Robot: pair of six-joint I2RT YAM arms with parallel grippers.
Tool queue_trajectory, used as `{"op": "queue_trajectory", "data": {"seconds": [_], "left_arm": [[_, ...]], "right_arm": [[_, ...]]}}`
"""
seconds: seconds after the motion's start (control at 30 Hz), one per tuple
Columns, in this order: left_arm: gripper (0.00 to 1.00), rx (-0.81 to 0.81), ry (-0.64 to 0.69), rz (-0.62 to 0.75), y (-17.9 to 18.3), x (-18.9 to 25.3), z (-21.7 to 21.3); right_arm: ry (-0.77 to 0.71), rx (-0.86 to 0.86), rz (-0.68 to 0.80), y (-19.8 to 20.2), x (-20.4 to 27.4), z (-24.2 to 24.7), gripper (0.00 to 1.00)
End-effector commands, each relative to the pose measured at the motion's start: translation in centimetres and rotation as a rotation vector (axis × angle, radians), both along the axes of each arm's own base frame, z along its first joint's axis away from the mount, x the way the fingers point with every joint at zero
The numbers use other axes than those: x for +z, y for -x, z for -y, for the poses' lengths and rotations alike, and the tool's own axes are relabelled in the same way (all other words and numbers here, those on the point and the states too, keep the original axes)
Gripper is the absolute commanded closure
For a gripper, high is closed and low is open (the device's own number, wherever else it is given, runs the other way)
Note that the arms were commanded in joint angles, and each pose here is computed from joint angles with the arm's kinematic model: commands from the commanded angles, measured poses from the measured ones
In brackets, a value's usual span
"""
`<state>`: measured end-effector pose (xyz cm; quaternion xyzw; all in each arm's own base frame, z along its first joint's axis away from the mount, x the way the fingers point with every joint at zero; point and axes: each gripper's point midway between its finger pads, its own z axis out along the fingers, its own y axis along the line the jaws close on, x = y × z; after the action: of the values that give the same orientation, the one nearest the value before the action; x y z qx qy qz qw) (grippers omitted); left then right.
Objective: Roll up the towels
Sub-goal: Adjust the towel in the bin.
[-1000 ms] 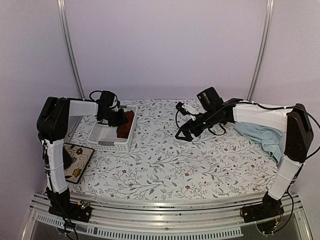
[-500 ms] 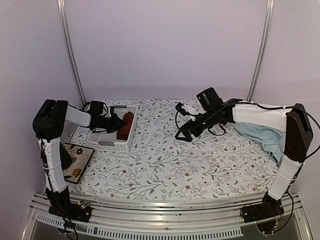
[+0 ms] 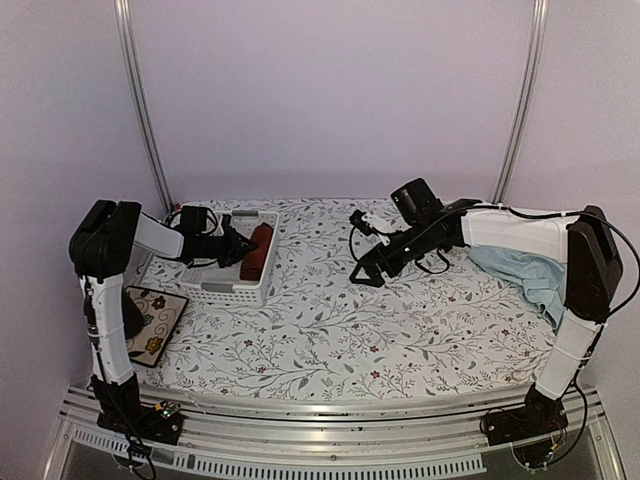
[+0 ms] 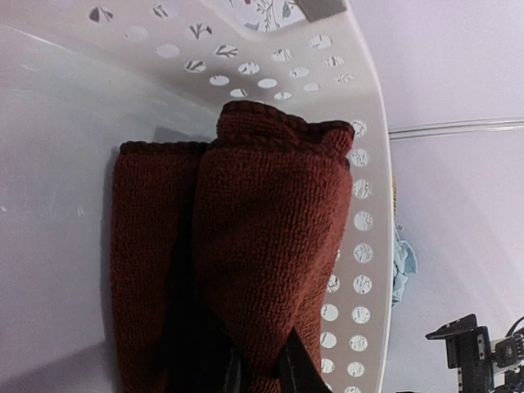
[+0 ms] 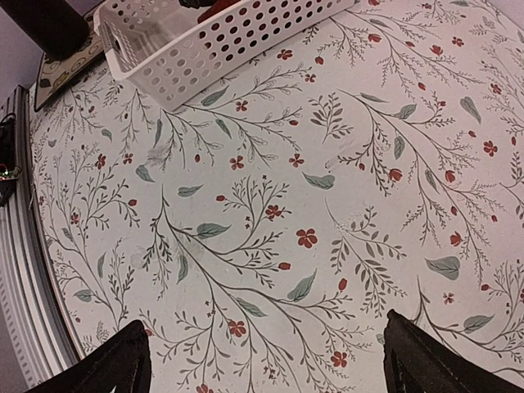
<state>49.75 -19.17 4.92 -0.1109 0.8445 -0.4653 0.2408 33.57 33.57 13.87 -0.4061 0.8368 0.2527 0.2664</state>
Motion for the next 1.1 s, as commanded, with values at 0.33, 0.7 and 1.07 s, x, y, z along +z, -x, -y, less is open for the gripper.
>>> {"op": "queue_trajectory", "data": {"seconds": [0.33, 0.7, 1.07], "left_arm": [[0.62, 0.043, -0.11, -0.017, -1.1, -0.5, -0.9], [0.58, 0.065, -0.14, 0.081, -1.6, 4.1, -1.1], [0.53, 0.058, -0.207, 0.153, -2.0, 8.2, -0.7]], "right_arm": [[-0.001, 0.048, -0.018, 0.7, -0.2, -1.4, 0.01], [-0.002, 0.057, -0.013, 0.7, -0.1, -2.0, 0.01], [0.193, -0.163, 0.129, -3.2, 1.7, 1.7, 0.01]]}}
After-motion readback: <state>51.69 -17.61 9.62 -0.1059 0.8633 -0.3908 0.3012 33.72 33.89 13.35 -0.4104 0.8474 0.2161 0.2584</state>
